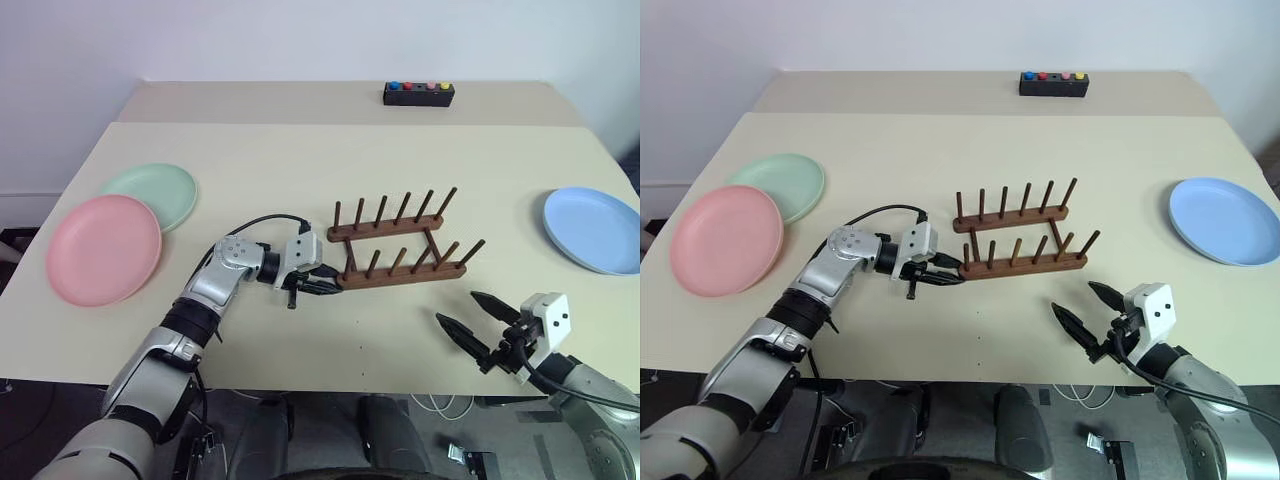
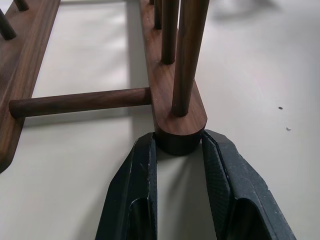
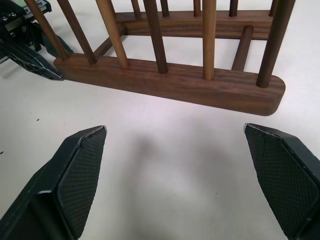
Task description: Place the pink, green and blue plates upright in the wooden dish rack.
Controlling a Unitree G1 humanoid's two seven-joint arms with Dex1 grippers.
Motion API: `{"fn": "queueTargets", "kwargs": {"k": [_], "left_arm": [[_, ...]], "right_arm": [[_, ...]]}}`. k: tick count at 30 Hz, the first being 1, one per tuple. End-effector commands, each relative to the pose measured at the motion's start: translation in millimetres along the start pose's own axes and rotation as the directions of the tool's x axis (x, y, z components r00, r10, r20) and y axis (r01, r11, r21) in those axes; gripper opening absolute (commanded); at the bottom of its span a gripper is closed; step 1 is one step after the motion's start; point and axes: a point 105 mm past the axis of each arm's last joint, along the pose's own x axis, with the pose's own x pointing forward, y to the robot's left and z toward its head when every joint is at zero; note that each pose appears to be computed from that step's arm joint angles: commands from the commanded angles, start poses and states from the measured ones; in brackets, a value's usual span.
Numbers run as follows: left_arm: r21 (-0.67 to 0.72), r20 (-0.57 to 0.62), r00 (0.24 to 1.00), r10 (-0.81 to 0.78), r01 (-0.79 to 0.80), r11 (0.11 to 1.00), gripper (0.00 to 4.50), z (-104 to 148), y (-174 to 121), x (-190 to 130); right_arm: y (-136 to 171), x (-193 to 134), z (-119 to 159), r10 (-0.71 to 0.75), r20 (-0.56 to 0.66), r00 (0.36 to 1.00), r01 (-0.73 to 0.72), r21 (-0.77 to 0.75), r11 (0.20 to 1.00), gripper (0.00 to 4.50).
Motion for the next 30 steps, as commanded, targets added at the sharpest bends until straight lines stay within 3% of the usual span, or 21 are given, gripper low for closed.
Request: {"fn": "queueTargets", "kwargs": {"k": [1,6,9,12,18,19,23,30], "left_arm": [[-0.027,0.041,0.997,0.058,-0.057,0.998,2.05,7,10,-12],[-0.048,0.050,0.989,0.139,-0.137,0.989,4.47,5,11,-22],[-0.098,0.063,0.986,0.153,-0.146,0.984,4.47,4,0,-34],[-0.120,0.073,0.984,0.160,-0.150,0.981,3.42,7,-12,-42],[-0.145,0.053,0.994,0.092,-0.083,0.986,0.33,10,-46,-37],[-0.151,0.043,0.996,0.076,-0.069,0.986,0.31,9,-51,-31],[-0.149,0.034,0.997,0.070,-0.064,0.987,0.31,11,-54,-10],[-0.120,0.016,0.981,0.191,-0.188,0.975,0.31,10,-29,9]], "right_arm": [[0,0,15,0.003,0.041,0.999,-0.001,-0.053,0.999,4.50],[-1,5,17,0.012,0.038,0.999,-0.010,-0.072,0.997,4.50],[-4,9,17,0.015,0.026,1.000,-0.013,-0.093,0.996,4.50],[-13,12,16,-0.003,0.003,1.000,0.003,-0.116,0.993,3.61],[-23,15,8,-0.005,-0.064,0.998,-0.004,-0.145,0.989,0.52],[-23,16,9,0.007,-0.070,0.998,-0.017,-0.144,0.989,0.07],[-23,21,12,0.022,-0.100,0.995,-0.039,-0.168,0.985,0.07],[-29,36,9,-0.015,-0.153,0.988,-0.020,-0.225,0.974,0.07]]}}
